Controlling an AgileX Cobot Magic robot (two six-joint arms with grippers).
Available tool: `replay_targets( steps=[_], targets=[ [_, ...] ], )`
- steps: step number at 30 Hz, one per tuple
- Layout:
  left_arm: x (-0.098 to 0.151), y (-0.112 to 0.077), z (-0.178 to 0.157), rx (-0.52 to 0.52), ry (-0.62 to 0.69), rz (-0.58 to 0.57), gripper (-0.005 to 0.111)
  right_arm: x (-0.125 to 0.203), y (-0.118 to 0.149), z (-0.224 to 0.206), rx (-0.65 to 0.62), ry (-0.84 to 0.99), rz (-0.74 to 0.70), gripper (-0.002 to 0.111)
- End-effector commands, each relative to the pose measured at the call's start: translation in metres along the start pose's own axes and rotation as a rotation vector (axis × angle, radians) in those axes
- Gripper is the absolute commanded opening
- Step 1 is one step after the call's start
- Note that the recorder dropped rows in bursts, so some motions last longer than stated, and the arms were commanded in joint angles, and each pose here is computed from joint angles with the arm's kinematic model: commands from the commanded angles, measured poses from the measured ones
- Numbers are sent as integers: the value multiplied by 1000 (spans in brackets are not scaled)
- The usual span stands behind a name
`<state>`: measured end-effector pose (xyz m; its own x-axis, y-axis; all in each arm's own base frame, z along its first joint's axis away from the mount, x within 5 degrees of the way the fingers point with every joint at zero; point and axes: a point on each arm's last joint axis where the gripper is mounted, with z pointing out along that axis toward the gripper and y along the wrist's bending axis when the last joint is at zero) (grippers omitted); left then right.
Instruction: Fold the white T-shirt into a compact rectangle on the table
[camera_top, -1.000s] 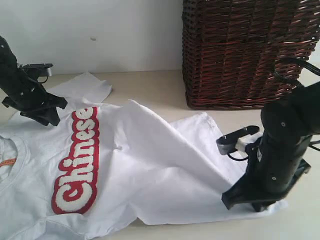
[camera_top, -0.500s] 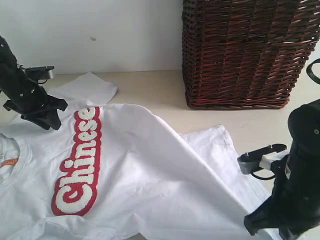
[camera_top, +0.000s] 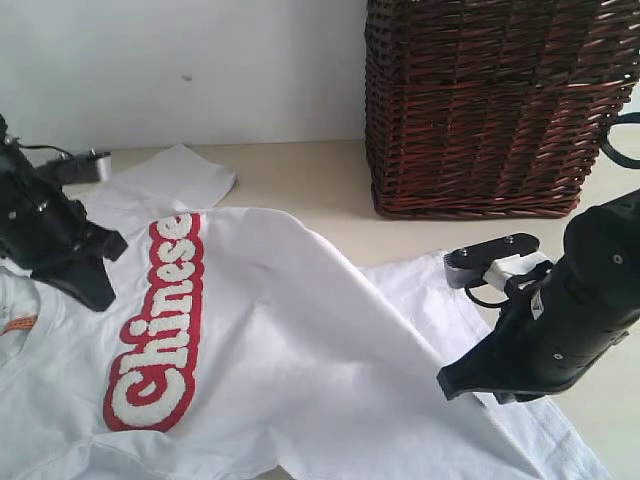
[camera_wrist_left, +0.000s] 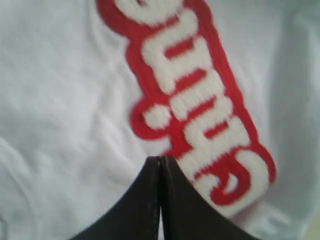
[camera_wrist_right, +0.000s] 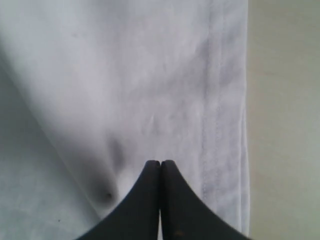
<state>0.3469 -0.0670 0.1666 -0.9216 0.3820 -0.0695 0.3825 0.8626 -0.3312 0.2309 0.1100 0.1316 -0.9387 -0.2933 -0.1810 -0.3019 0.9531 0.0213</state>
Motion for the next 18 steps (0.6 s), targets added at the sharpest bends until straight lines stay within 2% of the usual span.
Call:
replay_targets(
  steps=[1, 5, 8, 13, 18],
  targets=[
    [38, -41, 16, 23, 134, 21, 0, -6, -1, 3, 0, -36, -17, 0],
    [77, -80, 28, -12, 203, 92, 0, -6, 0, 3, -2, -40, -18, 0],
    [109, -102, 37, -68, 228, 163, 0, -7, 0, 3, -3, -50, -18, 0],
    [141, -115, 57, -127, 275, 183, 0, -8, 0, 3, -5, -60, -18, 0],
    [150, -113, 78, -135, 385, 160, 0, -8, 0, 3, -5, -58, -17, 0]
  ],
)
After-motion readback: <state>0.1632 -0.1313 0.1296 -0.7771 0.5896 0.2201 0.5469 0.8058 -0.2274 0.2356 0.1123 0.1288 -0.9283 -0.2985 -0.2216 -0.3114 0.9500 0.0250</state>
